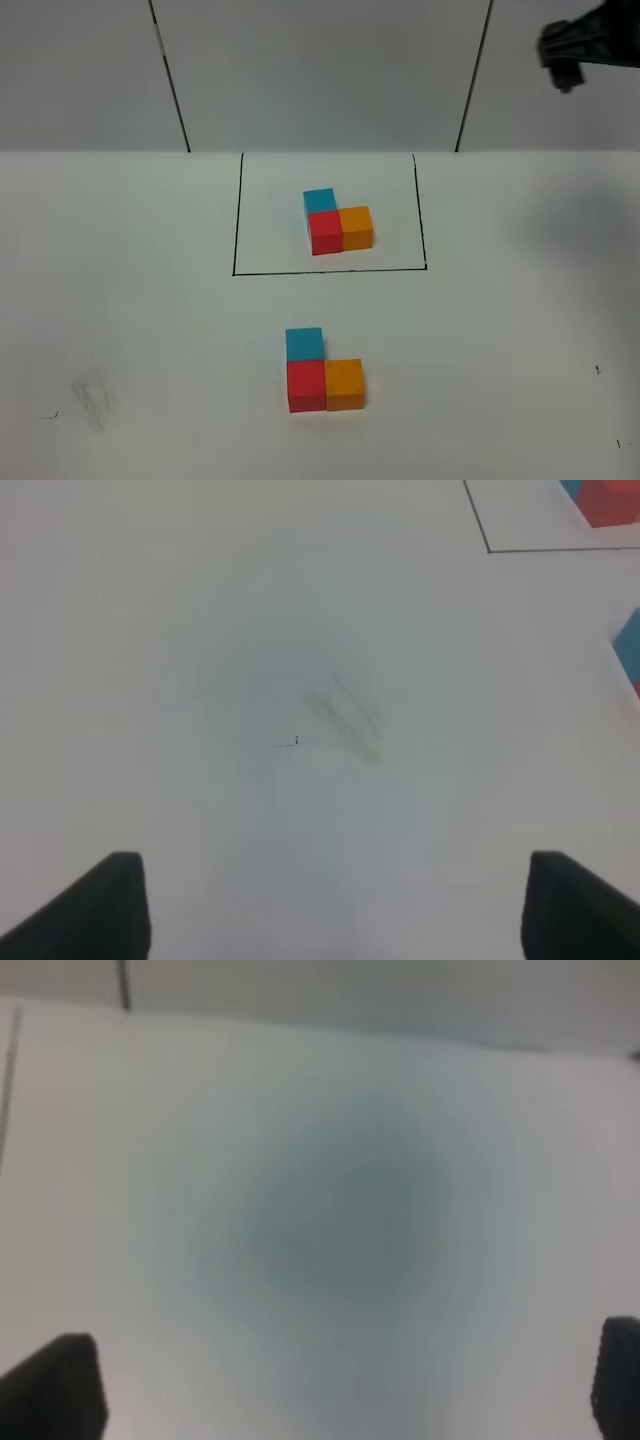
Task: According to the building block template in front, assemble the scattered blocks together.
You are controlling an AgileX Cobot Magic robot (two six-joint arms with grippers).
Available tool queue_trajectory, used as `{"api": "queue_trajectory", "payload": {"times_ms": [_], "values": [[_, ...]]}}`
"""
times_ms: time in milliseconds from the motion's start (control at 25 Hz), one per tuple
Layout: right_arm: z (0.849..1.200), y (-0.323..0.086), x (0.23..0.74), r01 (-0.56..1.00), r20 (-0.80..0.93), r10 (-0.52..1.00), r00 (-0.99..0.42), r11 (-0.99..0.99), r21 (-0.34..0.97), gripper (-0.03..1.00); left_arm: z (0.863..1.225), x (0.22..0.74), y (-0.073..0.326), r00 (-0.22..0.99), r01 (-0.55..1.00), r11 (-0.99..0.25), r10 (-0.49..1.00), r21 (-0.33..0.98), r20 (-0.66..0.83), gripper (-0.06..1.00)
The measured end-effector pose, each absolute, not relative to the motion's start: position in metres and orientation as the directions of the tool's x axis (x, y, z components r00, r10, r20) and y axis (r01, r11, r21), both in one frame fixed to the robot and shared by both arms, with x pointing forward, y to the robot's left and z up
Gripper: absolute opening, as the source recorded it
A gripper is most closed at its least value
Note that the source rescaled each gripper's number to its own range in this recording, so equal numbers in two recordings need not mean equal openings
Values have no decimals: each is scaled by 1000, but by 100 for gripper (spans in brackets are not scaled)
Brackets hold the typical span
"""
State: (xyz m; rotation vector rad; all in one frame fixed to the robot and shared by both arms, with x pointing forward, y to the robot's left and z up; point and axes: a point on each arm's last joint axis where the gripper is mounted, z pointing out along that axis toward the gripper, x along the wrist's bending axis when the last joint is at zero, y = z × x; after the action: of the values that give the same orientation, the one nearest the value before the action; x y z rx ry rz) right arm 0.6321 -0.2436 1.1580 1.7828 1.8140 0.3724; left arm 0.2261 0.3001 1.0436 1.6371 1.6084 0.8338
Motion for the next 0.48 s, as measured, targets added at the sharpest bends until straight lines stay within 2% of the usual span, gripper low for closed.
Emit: {"api": "queue_trajectory", "payload": {"times_ms": [120,240,480], "values": [[1161,-292,591,848,-181,972,147,-29,529,100,1044,226,300,28,559,1,999,829,-20,93],[1164,-324,538,851,-186,955,230,-105,515,100,1044,226,300,28,559,1,999,829,-20,93],[1181,-346,422,775,-225,908,354,-150,614,97,1044,226,300,28,559,1,999,829,-20,93]]}}
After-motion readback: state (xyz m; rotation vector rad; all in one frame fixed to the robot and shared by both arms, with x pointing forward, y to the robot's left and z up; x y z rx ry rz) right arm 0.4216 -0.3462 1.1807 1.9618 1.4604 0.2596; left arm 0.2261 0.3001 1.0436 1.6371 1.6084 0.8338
